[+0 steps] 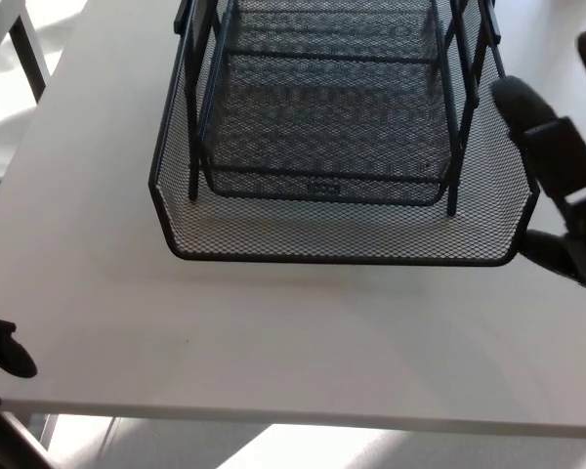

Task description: The robot uses its right hand to grab the drawer kept on the middle of the desk and pull it out towards the robot

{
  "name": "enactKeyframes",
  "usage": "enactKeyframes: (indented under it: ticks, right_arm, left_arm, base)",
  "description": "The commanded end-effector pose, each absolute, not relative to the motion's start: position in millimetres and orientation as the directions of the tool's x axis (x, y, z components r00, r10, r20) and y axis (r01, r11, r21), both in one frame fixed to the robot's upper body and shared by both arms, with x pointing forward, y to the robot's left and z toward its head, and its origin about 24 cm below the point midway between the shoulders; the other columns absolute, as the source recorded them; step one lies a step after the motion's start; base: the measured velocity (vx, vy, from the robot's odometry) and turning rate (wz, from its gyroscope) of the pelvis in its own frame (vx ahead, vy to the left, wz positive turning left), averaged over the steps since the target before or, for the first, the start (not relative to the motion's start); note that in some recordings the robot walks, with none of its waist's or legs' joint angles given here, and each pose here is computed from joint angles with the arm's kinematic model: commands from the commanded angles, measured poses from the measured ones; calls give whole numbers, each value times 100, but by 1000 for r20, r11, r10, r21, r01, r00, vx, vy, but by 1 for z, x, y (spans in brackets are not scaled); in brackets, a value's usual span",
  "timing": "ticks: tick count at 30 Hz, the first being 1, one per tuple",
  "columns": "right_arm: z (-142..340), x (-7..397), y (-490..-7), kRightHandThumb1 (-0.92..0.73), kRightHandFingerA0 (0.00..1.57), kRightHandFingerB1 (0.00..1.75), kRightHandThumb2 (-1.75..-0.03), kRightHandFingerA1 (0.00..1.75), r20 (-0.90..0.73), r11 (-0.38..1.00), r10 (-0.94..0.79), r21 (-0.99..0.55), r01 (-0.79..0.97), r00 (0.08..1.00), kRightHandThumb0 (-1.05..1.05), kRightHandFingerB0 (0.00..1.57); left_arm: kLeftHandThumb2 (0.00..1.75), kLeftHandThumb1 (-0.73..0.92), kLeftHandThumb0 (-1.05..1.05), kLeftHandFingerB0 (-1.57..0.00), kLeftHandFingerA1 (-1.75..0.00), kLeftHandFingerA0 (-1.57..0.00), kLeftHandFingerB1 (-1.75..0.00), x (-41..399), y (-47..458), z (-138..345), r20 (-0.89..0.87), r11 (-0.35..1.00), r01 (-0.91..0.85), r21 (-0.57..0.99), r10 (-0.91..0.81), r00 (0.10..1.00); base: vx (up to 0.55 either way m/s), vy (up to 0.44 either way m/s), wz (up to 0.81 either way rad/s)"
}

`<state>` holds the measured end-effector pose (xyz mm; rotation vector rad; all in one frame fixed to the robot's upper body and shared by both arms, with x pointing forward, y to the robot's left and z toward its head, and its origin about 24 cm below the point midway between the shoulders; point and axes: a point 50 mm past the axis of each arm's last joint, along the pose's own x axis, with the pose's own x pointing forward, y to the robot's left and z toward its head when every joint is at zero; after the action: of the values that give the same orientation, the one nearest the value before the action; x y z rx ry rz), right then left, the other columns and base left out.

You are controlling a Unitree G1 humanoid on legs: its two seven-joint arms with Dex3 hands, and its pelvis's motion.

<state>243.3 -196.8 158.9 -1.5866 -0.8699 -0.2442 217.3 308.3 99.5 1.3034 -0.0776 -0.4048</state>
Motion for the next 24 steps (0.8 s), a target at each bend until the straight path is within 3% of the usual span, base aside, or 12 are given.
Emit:
enactKeyframes:
  ticks: [1,4,5,15,16,17,20,24]
  right_arm:
    - [164,216,-236,-42,0,26,-73,0,447,-48,299,-875,482,843,-77,3]
    - [158,200,-256,-36,0,36,-68,0,409,-51,228,-901,430,884,-67,7]
    - [157,197,-261,-35,0,27,-67,0,394,-65,210,-907,415,895,-68,2]
    - [155,186,-278,-31,0,33,-66,6,413,-50,140,-905,423,900,-60,2]
    - [156,186,-280,-48,0,35,-60,9,416,-51,132,-904,425,900,-49,4]
    - [158,186,-281,-31,0,33,-67,9,420,-58,127,-901,429,899,-60,1]
    - [159,183,-291,-36,0,24,-68,3,417,-124,80,-897,424,905,-71,0]
    - [151,179,-307,-37,0,29,-68,1,413,-159,-4,-899,407,911,-68,3]
  left_arm:
    - [57,58,-31,-81,-85,-77,-60,212,314,100,-197,171,261,950,-321,927]
    - [57,56,-28,-83,-87,-79,-60,211,315,101,-179,181,248,952,-326,928]
    - [56,56,-28,-83,-88,-80,-60,211,315,101,-174,183,243,953,-328,929]
    - [57,56,-28,-83,-91,-80,-61,210,315,97,-178,182,248,951,-329,927]
    - [57,57,-29,-82,-88,-79,-60,211,314,97,-185,179,253,951,-329,926]
    - [57,57,-30,-81,-88,-79,-60,211,314,97,-189,179,256,950,-324,927]
    - [57,57,-30,-82,-89,-79,-60,211,314,98,-183,182,252,951,-328,927]
    - [57,57,-29,-82,-86,-79,-60,211,314,99,-185,182,254,950,-325,927]
  base:
    - [0,0,0]
    - [0,0,0]
    - [0,0,0]
    - [0,0,0]
    - [0,0,0]
    - [0,0,0]
    - [0,0,0]
    - [0,0,0]
